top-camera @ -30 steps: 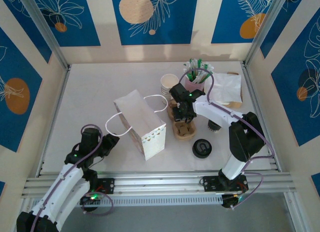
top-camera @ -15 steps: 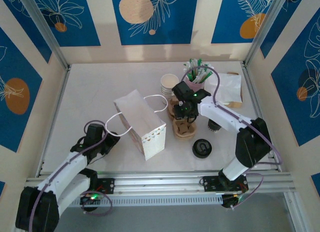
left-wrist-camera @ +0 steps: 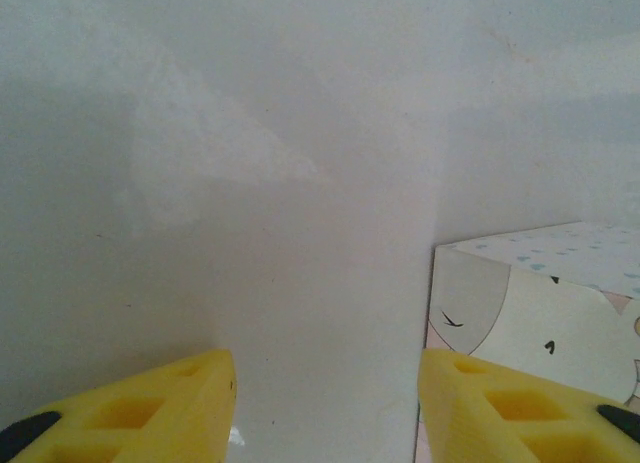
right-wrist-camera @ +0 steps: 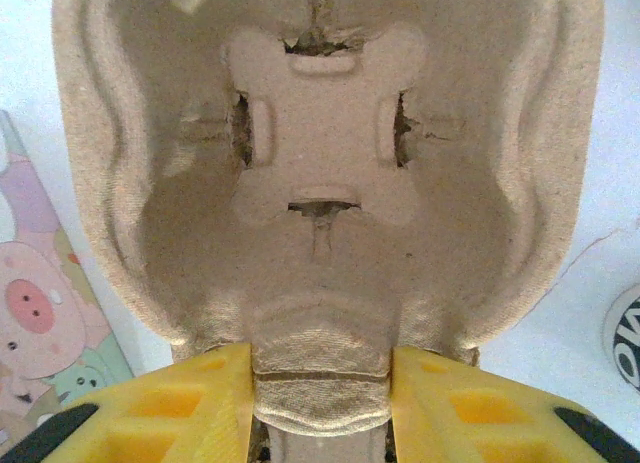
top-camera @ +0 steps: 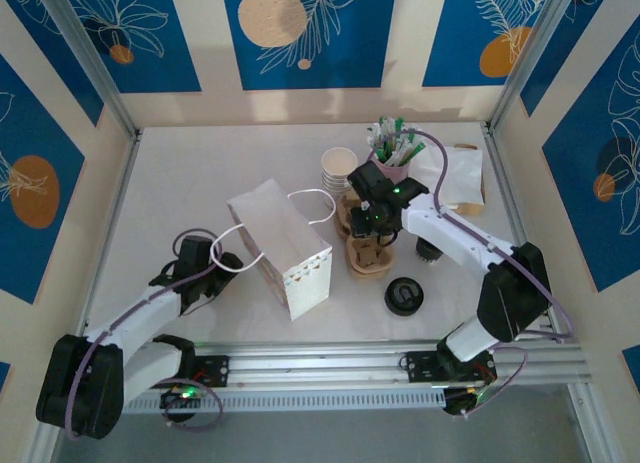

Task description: Pack the takeout coffee

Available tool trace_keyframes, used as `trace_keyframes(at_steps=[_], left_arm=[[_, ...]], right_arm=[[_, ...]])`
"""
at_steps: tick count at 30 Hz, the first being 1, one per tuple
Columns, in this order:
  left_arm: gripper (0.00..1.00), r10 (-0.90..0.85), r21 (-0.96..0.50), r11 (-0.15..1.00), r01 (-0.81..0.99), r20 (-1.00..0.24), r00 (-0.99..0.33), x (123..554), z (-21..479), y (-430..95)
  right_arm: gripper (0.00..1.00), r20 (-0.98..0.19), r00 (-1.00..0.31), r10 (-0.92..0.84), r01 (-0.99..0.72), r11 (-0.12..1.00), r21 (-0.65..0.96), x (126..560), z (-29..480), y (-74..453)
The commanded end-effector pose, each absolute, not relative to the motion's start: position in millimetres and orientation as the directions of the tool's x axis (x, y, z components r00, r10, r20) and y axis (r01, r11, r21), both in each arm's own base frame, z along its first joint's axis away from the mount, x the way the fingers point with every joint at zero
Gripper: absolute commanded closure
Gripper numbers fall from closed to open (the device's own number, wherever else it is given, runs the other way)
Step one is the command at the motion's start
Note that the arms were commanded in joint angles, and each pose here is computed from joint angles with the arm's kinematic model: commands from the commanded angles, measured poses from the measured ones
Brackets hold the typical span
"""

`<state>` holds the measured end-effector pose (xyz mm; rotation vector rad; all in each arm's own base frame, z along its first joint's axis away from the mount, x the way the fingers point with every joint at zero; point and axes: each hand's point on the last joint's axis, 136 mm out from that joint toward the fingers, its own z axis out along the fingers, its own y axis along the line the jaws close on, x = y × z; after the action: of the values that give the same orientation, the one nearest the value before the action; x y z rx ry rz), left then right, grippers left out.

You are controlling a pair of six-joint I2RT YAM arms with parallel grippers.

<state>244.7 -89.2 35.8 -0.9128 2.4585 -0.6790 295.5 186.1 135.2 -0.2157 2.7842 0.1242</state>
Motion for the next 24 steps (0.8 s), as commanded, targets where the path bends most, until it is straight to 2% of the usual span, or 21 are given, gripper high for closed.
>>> trace_keyframes(at_steps=[1, 5, 6, 9, 10, 13, 17, 20, 24], left_arm=[[0.48, -0.685, -0.567, 0.682, -0.462, -0.273, -0.675, 252.0, 46.0, -81.6], [0.49, -0.697, -0.560, 0.680, -0.473, -0.295, -0.653, 250.7, 47.4, -74.5], [0.49, -0.700, -0.562, 0.677, -0.475, -0.294, -0.651, 250.7, 47.4, -73.8], [0.52, -0.722, -0.582, 0.653, -0.485, -0.285, -0.630, 254.6, 49.5, -73.4], [0.53, -0.728, -0.598, 0.642, -0.479, -0.282, -0.625, 257.3, 50.3, -75.4], [0.54, -0.732, -0.649, 0.616, -0.446, -0.264, -0.628, 267.4, 53.4, -85.5], [0.54, -0.692, -0.713, 0.596, -0.369, -0.223, -0.687, 281.6, 56.7, -110.2], [0.54, -0.660, -0.747, 0.577, -0.330, -0.188, -0.728, 289.8, 54.5, -127.5], [0.54, -0.609, -0.775, 0.570, -0.274, -0.175, -0.773, 298.8, 53.2, -151.8]], right_arm=[[0.61, -0.322, -0.940, -0.112, -0.144, 0.986, 0.078, 294.2, 135.8, 192.4], [0.61, -0.308, -0.951, -0.023, -0.096, 0.970, 0.225, 295.3, 139.0, 197.1], [0.62, -0.319, -0.947, -0.030, -0.095, 0.977, 0.190, 296.5, 139.5, 194.2], [0.61, -0.332, -0.934, -0.130, -0.114, 0.991, -0.068, 296.1, 139.2, 180.5], [0.61, -0.321, -0.937, -0.140, -0.123, 0.990, -0.071, 294.6, 137.0, 183.3], [0.62, -0.301, -0.947, -0.111, -0.133, 0.990, 0.051, 292.9, 128.7, 196.4], [0.61, -0.294, -0.951, -0.095, -0.094, 0.995, -0.019, 294.4, 126.7, 184.2], [0.61, -0.286, -0.957, -0.040, -0.087, 0.984, 0.155, 292.1, 128.7, 196.6], [0.61, -0.306, -0.951, -0.037, -0.058, 0.997, 0.058, 292.4, 133.6, 179.1]])
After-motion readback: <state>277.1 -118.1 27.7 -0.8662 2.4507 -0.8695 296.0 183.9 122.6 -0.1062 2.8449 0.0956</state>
